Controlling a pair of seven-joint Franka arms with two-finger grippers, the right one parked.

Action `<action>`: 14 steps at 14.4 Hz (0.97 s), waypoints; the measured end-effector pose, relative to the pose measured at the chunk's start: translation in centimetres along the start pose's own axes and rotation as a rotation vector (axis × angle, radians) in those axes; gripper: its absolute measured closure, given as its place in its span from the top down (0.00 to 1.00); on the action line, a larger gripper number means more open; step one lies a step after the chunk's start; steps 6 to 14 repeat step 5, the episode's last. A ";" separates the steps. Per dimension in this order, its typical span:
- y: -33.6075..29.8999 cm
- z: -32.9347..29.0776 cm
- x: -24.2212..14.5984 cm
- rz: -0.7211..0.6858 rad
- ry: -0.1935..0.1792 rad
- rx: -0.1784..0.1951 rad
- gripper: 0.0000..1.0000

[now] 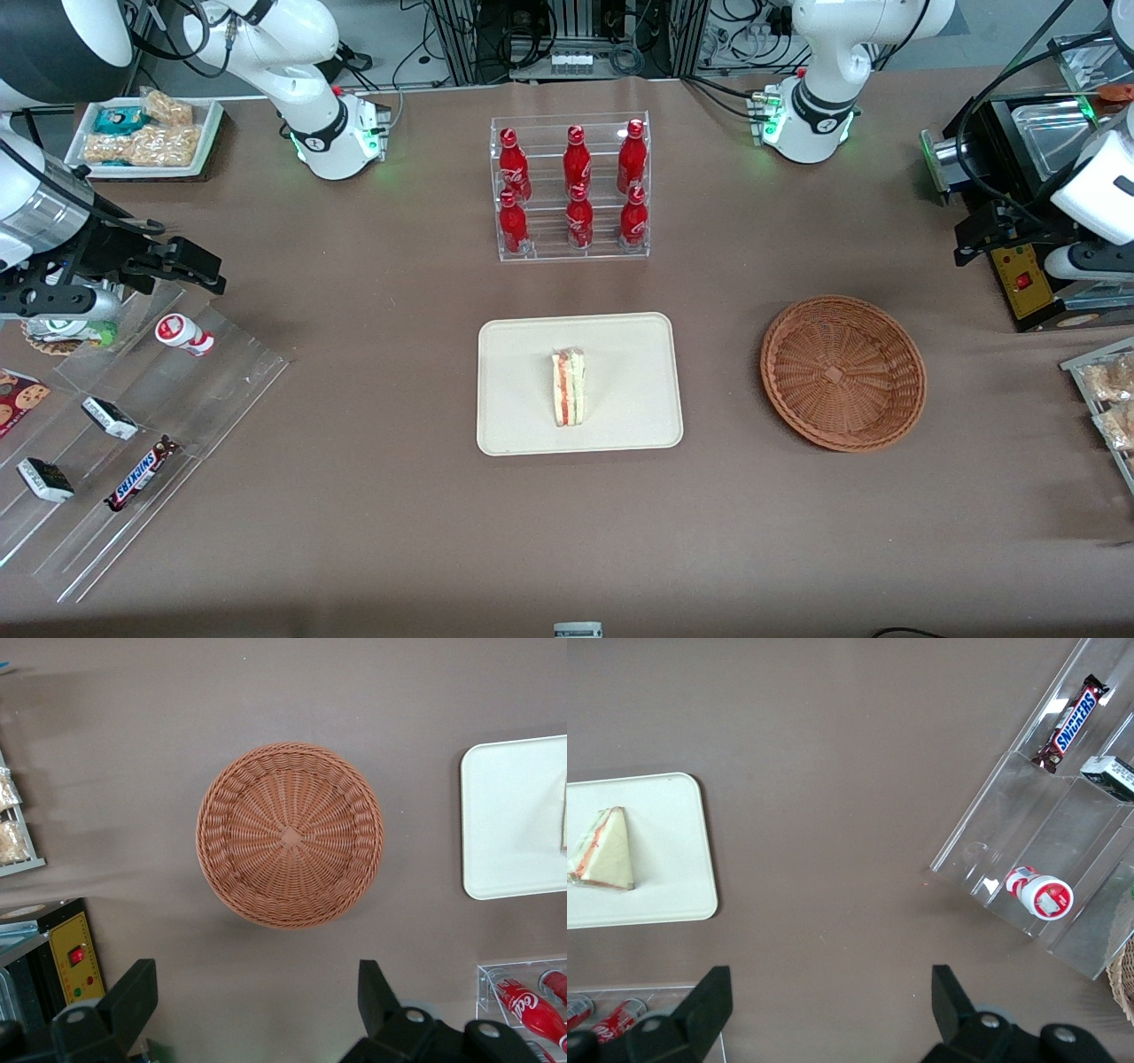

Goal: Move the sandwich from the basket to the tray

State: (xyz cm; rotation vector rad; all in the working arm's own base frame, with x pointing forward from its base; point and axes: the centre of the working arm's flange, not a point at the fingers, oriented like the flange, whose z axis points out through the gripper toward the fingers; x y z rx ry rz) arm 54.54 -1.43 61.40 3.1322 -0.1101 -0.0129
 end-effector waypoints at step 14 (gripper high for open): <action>0.8 0.5 0.3 0.010 -0.010 -0.015 1.00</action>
